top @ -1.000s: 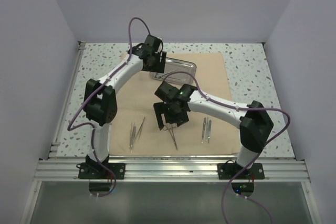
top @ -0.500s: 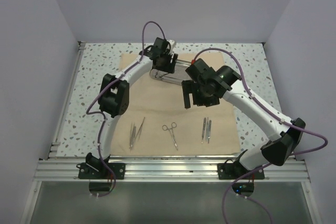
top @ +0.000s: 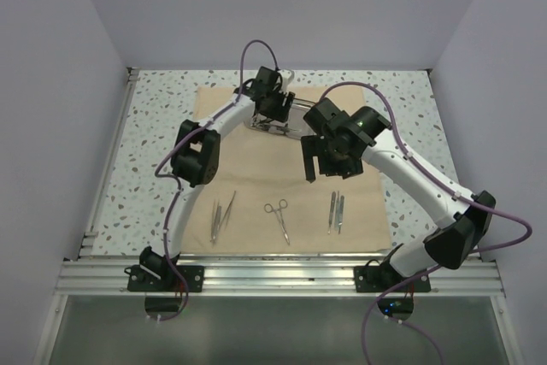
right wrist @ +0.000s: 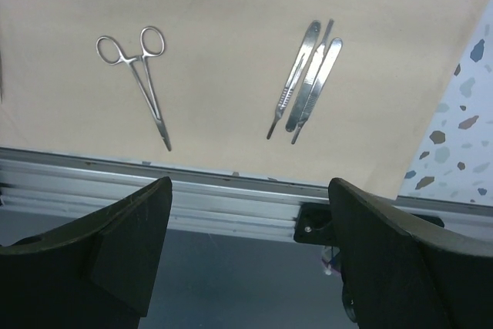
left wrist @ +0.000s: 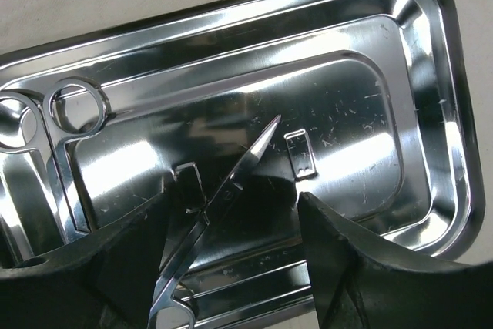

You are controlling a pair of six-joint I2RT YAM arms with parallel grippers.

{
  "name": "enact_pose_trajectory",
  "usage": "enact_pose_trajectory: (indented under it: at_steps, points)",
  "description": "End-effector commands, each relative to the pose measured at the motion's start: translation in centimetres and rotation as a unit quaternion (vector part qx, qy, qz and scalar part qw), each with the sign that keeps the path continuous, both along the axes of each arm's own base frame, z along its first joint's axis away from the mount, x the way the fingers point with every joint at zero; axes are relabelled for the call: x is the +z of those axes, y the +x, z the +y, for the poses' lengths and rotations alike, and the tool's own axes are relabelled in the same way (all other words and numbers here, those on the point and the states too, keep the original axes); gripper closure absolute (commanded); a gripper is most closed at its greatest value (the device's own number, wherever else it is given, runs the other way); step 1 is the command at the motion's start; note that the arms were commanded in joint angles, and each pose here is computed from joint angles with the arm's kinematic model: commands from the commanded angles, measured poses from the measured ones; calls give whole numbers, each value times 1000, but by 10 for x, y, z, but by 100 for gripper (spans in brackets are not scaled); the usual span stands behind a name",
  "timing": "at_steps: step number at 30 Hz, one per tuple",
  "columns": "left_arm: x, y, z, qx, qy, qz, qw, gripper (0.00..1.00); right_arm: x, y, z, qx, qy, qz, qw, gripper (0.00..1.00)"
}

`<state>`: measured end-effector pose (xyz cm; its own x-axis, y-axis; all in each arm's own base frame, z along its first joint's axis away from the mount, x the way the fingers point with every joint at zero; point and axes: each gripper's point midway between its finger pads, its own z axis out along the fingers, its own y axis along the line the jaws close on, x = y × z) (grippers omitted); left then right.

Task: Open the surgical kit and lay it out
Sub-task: Pick up the medical item from the container.

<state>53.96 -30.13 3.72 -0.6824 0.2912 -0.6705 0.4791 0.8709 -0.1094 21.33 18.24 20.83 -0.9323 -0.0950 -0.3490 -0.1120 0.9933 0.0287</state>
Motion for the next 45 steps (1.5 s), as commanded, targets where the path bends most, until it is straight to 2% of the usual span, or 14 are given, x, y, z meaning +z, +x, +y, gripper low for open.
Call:
enact_pose_trajectory:
  at_steps: [1,8,12,18,21,26,28,29,32,38,42,45]
  points:
    - [8,23,6,5,-3,-31,999,30,2,-1,-1,-11,-5,11,1000,14]
    - [-12,10,36,25,46,-11,999,48,0,7,5,-15,-9,12,1000,14]
    - [-24,-12,54,31,79,5,996,51,0,10,8,-15,-8,13,1000,14]
    - [-33,-32,62,14,88,18,996,52,-4,13,11,-12,-9,18,1000,14]
    - [-41,-36,63,11,92,28,995,58,-4,15,11,-10,-9,18,1000,14]
    - [-53,-37,63,10,98,44,994,77,-5,16,11,-7,-11,17,1000,14]
    - [-57,-35,61,10,99,47,994,96,-5,16,10,-6,-12,19,1000,14]
    - [-57,-35,62,12,102,49,994,100,-5,16,9,-5,-13,18,1000,14]
    - [-57,-30,62,20,103,49,993,100,-5,17,9,-3,-13,18,1000,14]
    - [-12,-15,50,44,66,20,997,100,-2,23,9,2,-13,8,1000,14]
    - [42,-2,39,58,27,-11,998,100,3,32,11,7,-11,-4,1000,14]
    - [76,-6,34,62,3,-15,998,100,10,40,10,10,-13,-19,1000,14]
